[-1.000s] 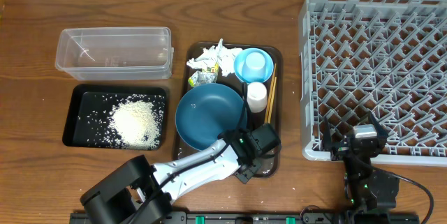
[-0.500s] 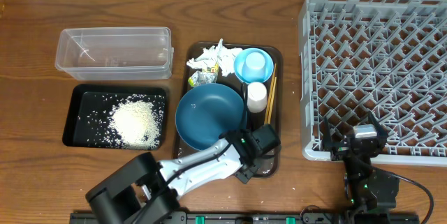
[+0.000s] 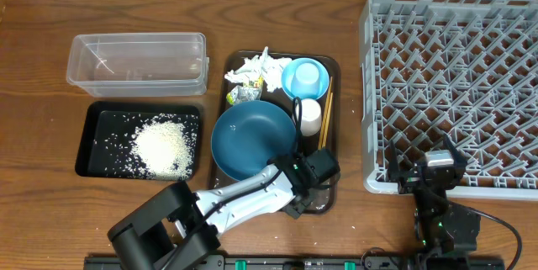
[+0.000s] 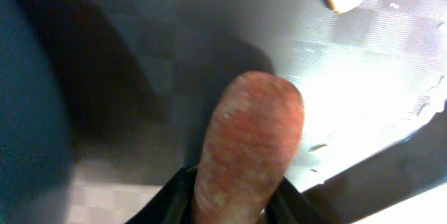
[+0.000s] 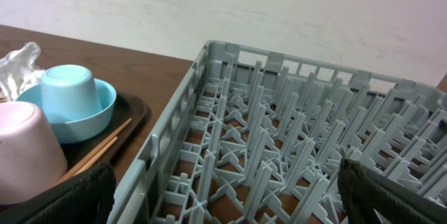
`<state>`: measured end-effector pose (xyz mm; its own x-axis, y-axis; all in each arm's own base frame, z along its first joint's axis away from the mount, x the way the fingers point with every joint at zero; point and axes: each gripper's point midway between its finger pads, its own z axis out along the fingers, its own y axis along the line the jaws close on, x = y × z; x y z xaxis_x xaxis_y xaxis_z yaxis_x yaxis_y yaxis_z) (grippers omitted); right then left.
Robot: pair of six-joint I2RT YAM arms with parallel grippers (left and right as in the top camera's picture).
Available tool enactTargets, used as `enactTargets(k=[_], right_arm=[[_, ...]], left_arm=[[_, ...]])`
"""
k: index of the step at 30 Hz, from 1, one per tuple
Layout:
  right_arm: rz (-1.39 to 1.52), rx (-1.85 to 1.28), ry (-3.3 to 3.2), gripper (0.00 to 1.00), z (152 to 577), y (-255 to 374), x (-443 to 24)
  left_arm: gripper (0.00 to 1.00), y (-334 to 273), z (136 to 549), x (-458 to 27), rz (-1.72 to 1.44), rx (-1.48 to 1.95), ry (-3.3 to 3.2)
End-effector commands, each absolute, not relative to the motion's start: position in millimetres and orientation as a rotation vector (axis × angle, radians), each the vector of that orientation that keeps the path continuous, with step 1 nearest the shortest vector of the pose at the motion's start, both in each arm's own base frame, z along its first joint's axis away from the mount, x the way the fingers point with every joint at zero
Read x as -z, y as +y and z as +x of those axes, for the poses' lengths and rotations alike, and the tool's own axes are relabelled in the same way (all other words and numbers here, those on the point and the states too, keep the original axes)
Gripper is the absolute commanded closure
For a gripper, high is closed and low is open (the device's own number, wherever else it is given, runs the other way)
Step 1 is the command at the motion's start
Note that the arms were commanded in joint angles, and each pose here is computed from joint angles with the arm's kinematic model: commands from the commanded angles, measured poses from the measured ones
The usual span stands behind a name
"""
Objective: Sort waste into correct bins and load items into the dishwasher rack
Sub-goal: 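Carry the carrot left and drop it onto the black tray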
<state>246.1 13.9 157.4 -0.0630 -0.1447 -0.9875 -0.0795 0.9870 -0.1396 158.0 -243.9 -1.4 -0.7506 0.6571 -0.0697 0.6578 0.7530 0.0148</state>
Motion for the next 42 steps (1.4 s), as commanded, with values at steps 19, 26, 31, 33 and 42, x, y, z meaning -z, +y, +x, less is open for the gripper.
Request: enactTargets(k=[19,26,31,33,42], right_arm=[[-0.185,0.060,1.638,0.01,246.0,15.6,-156.1],[-0.185,0.059,1.638,0.01,246.0,15.6,-156.1],[-0.185,0.059,1.638,0.01,246.0,15.6,-156.1],[-0.185,0.060,1.638,0.01,246.0,15.6,-156.0],[-0.185,0.060,1.639,0.01,246.0,15.6,-155.9]], left_arm=[[0.70,-266.7,172.6,-75.1,0.952,0.208,2.738],[0.70,-261.5,184.0,-130.2,0.850,0.326,2.591],[0.70,-222.8,224.3,-158.2,0.624,0.221,2.515],[0.70,-205.8,238.4,-162.2,0.539,0.182,2.513],[0.70,-86.1,306.0,-156.7,-0.078,0.017,2.569]])
